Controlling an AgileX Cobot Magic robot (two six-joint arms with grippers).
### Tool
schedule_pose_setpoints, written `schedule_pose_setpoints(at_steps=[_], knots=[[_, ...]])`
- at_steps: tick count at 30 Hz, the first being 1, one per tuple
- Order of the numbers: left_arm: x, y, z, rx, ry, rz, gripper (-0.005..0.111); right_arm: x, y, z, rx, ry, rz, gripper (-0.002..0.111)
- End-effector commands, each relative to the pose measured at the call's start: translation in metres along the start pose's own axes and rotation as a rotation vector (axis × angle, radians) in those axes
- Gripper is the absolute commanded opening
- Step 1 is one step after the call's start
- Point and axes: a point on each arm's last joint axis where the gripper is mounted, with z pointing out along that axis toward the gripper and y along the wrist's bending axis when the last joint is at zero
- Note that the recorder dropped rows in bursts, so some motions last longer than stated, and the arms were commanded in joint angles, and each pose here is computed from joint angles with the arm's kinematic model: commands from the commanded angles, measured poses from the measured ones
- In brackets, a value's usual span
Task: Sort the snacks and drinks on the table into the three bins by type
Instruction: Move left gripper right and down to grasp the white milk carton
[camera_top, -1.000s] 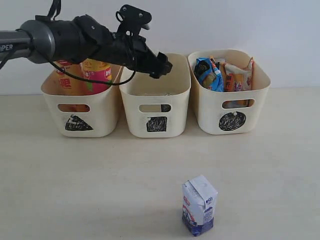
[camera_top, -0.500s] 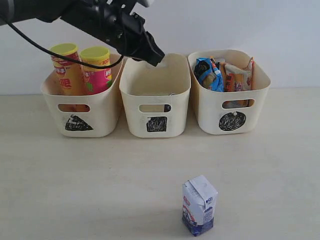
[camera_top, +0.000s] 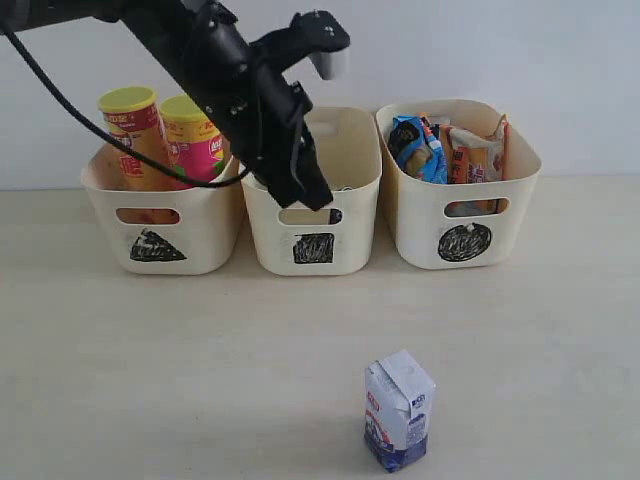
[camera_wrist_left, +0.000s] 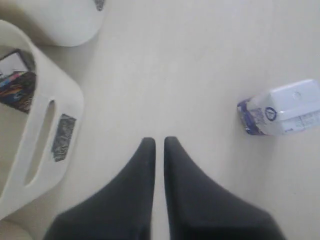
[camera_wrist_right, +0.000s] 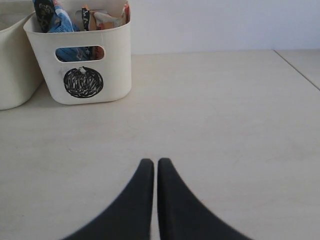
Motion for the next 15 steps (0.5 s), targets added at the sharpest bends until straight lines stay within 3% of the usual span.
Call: schedule_pose_setpoints(at_steps=[1, 9, 15], knots=[[-0.002, -0.024, 0.019, 0.083, 0.037, 0.071, 0.004, 0.0, 0.0, 0.0, 0.005, -0.008, -0.005, 0.0], [0.011, -0.044, 0.052, 0.179, -0.004, 0.036, 0.004, 0.0, 0.0, 0.0, 0.005, -0.008, -0.005, 0.0], [-0.001, -0.078, 0.063, 0.212, 0.129, 0.153, 0.004, -0.001, 0.0, 0.0, 0.005, -0.013, -0.005, 0.0]])
